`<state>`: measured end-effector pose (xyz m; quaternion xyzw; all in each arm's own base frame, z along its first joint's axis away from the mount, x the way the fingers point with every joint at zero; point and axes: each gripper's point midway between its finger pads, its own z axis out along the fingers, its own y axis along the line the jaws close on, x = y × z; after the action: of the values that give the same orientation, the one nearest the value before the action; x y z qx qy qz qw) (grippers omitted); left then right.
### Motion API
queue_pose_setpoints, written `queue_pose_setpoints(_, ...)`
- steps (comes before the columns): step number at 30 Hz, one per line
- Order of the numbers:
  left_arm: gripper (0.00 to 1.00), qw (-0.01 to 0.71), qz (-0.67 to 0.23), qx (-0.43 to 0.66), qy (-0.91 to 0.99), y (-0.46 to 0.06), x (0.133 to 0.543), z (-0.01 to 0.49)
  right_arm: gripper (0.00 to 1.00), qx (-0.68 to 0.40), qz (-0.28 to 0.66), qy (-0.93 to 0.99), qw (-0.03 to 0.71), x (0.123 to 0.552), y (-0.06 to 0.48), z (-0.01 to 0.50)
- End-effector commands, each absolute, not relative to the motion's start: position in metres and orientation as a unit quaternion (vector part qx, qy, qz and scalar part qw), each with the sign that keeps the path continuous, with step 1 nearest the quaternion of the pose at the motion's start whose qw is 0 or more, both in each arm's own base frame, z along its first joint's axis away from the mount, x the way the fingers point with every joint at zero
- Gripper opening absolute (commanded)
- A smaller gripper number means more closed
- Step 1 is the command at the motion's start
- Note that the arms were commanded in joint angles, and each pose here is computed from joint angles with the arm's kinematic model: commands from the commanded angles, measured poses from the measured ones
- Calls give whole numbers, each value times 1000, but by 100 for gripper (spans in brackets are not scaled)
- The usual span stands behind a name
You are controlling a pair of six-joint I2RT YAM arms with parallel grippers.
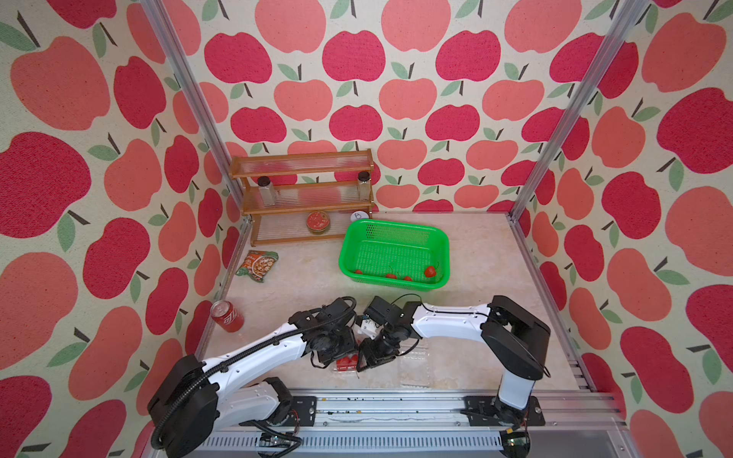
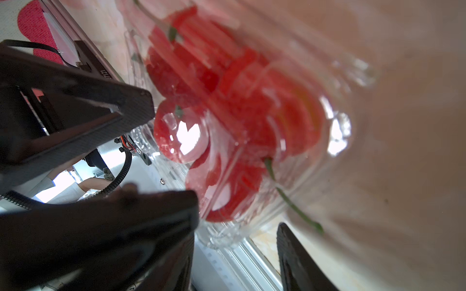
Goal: Pack strawberries into containers
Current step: Close the packing box at the center of the board.
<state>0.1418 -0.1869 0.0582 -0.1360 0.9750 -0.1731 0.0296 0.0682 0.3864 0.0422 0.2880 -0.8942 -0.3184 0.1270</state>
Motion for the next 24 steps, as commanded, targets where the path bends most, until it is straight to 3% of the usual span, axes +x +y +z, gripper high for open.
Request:
queue_pose_setpoints(1,61,1,-147,-146,978,-175,125,41,54,274,-290,-905,149,62,374,27)
queue_pose_setpoints(24,61,-22,-127,-148,981,-168,112,24,52,246,-303,-909,145,70,373,25)
